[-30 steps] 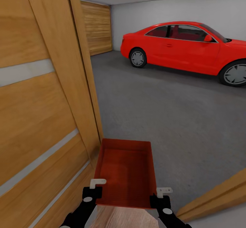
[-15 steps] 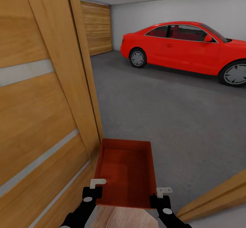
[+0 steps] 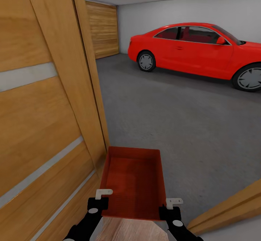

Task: Move the two storage containers from the living room to the garage. In the garage, place one container on the floor and stack the other container on top of it (either order is fine).

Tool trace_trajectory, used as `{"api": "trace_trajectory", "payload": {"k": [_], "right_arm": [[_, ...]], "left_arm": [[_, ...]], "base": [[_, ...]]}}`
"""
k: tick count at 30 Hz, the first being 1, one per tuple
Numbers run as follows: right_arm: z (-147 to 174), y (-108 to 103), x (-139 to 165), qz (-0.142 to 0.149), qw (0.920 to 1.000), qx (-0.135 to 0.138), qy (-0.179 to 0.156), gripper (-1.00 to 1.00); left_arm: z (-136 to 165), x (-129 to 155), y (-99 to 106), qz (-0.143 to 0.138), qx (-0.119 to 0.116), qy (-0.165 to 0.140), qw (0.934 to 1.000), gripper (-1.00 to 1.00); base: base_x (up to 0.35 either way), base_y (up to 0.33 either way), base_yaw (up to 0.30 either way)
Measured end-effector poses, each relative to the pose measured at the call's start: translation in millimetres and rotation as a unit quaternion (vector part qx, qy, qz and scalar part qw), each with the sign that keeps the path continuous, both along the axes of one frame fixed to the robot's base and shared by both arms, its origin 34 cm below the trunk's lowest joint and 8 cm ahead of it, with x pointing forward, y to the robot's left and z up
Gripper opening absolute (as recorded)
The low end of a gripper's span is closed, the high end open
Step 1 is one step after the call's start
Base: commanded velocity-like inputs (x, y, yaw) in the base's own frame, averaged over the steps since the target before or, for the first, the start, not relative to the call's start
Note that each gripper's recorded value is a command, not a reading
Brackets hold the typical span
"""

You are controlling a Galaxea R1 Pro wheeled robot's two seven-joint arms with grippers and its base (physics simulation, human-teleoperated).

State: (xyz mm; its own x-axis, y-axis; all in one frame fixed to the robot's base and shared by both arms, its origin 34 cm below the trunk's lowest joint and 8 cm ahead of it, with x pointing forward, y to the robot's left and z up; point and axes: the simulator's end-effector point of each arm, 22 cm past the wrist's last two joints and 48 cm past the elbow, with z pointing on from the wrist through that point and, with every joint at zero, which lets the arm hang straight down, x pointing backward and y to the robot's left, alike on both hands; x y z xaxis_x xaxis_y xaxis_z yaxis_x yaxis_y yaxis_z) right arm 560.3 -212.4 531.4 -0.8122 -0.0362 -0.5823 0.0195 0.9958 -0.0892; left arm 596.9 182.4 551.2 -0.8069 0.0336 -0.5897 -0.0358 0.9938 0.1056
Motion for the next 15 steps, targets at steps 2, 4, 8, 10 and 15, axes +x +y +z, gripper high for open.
{"api": "trace_trajectory", "payload": {"k": [2,4,8,10,15], "right_arm": [[0.0,0.0,0.0,0.000,1.0000,0.000,0.000,-1.00],[0.0,0.0,0.0,0.000,1.0000,0.000,0.000,-1.00],[0.0,0.0,-0.1,0.000,1.0000,0.000,0.000,-1.00],[0.3,0.2,0.0,0.000,1.0000,0.000,0.000,-1.00],[0.8,0.7,0.2,0.000,1.0000,0.000,-0.001,-1.00]], "left_arm": [[0.0,0.0,0.0,0.000,0.000,0.000,1.0000,-1.00],[0.0,0.0,0.0,0.000,0.000,0.000,1.0000,-1.00],[0.0,-0.1,0.0,0.000,0.000,0.000,1.0000,-1.00],[0.2,-0.1,0.2,0.000,0.000,0.000,1.0000,-1.00],[0.4,0.1,0.7,0.000,-0.001,-0.001,1.0000,-1.00]], "base": [[0.000,0.000,0.000],[0.000,0.000,0.000],[0.041,0.000,0.000],[0.194,0.000,0.000],[0.291,0.000,0.000]]}}
